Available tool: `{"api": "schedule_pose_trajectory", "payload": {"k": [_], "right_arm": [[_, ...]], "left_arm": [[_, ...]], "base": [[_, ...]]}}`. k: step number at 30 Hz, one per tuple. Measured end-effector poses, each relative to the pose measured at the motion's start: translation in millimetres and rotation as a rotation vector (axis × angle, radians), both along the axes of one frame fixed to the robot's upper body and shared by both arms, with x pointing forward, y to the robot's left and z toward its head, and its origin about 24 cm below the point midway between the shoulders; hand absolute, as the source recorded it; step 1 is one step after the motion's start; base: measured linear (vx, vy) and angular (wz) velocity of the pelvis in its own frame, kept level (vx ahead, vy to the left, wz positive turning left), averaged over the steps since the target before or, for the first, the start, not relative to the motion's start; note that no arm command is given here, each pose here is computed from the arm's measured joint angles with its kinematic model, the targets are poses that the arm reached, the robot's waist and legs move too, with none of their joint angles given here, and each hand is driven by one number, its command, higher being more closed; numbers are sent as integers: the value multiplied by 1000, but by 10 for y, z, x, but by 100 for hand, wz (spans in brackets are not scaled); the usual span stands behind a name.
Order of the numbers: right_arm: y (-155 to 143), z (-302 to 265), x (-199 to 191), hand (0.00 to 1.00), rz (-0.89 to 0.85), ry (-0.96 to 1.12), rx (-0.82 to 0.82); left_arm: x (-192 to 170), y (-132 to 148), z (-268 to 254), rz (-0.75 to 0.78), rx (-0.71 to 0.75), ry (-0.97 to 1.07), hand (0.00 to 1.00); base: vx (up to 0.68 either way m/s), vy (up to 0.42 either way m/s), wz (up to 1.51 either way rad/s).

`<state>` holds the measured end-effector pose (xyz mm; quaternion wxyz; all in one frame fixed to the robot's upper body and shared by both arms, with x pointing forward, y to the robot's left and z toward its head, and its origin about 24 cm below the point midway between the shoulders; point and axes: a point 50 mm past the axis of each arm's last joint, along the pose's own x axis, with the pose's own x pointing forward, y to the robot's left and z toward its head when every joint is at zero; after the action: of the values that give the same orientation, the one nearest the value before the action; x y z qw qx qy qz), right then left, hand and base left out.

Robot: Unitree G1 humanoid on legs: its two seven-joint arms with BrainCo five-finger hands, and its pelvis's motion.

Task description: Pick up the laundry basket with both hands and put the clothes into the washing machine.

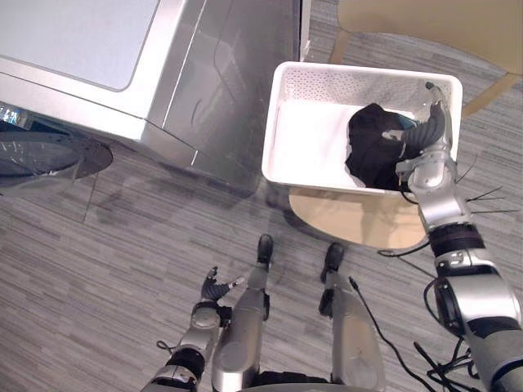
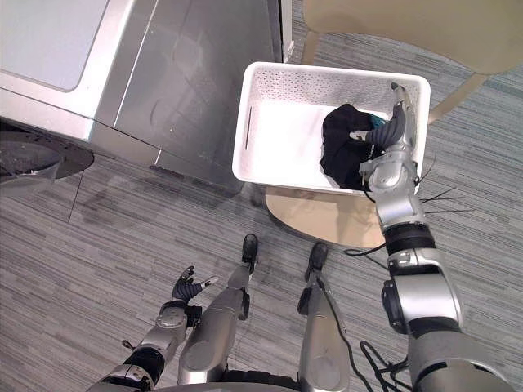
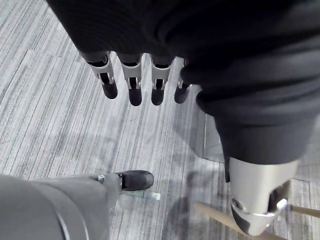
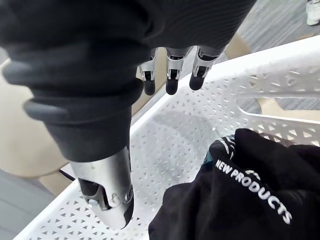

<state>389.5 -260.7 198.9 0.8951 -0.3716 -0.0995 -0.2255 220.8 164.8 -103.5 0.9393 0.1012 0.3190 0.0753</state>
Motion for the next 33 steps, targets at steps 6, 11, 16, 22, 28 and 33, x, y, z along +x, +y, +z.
{"api": "schedule_pose_trajectory", "payload": {"k": [6,11,16,22,28,33], "right_arm": [[-24,-136,97,0,12,173,-55],[-125,-362,81,0,-10,316,-66],[-154,-434,84,100,-40,380,-60],[-173,-415,89,100,-65,369,-2],[-68,-445,119,100,-30,354,81],[0,-415,140,100,-2,327,119]], "left_arm": [[-10,97,-4,-3,27,8,0],[-10,50,-8,-44,35,10,0],[43,17,16,-56,33,1,0],[112,-61,51,-93,25,-12,0],[112,-70,48,-100,17,-10,0],[113,-71,50,-91,10,-11,0]], "base": [[8,-16,1],[14,-28,10],[9,-21,4],[8,-13,4],[0,0,0],[-29,-16,-9]]}}
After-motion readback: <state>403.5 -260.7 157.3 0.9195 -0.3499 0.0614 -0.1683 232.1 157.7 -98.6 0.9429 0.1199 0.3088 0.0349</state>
